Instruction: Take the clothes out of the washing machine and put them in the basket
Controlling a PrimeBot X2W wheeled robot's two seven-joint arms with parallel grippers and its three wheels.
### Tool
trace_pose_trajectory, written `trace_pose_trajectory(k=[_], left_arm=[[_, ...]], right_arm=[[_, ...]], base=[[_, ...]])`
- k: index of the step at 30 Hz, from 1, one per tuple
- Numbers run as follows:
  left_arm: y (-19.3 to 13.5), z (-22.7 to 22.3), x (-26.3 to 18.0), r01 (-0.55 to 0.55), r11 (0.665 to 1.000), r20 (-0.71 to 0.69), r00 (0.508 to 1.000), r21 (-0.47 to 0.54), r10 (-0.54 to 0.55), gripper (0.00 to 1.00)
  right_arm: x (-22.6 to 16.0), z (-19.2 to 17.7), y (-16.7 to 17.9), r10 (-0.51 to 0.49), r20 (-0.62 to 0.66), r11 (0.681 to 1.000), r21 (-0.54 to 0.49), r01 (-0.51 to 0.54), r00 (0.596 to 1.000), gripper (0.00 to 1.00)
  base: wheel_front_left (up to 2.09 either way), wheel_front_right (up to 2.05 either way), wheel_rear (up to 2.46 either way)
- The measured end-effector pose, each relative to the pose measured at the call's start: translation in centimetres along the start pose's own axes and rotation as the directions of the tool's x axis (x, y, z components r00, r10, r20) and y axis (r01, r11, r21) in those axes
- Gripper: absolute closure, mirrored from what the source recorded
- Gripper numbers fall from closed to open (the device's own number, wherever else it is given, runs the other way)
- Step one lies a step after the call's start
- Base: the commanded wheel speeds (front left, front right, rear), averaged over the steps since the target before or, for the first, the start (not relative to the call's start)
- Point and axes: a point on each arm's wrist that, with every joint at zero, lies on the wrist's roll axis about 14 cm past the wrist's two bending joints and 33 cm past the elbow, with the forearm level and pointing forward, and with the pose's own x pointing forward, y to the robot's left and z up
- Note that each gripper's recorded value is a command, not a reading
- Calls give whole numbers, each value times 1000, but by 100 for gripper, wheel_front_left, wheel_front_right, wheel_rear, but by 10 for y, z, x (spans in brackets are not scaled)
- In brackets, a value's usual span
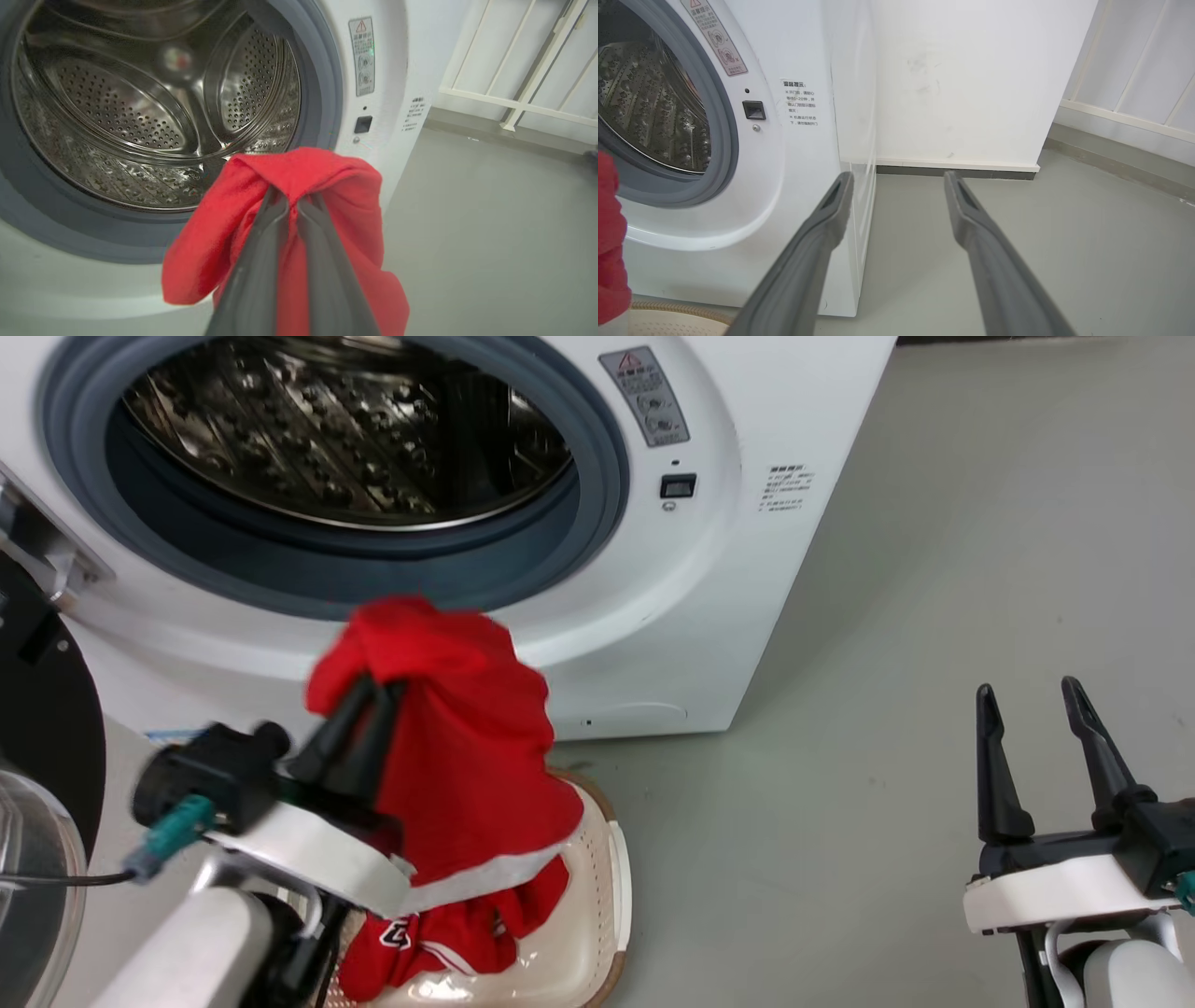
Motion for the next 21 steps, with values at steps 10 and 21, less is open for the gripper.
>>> trace_pose_trajectory(k=[10,21], left_arm=[[-16,-128,-10,75,992,-334,937,-103,-105,100],[-34,-248,-16,209,967,-598,760,-145,-254,100]], right_arm=[[20,-25,-1,-4,-54,1000,0,4,999,0],[33,-67,-15,-43,-145,999,-10,42,988,0]], base=[[0,0,0],[0,0,0]])
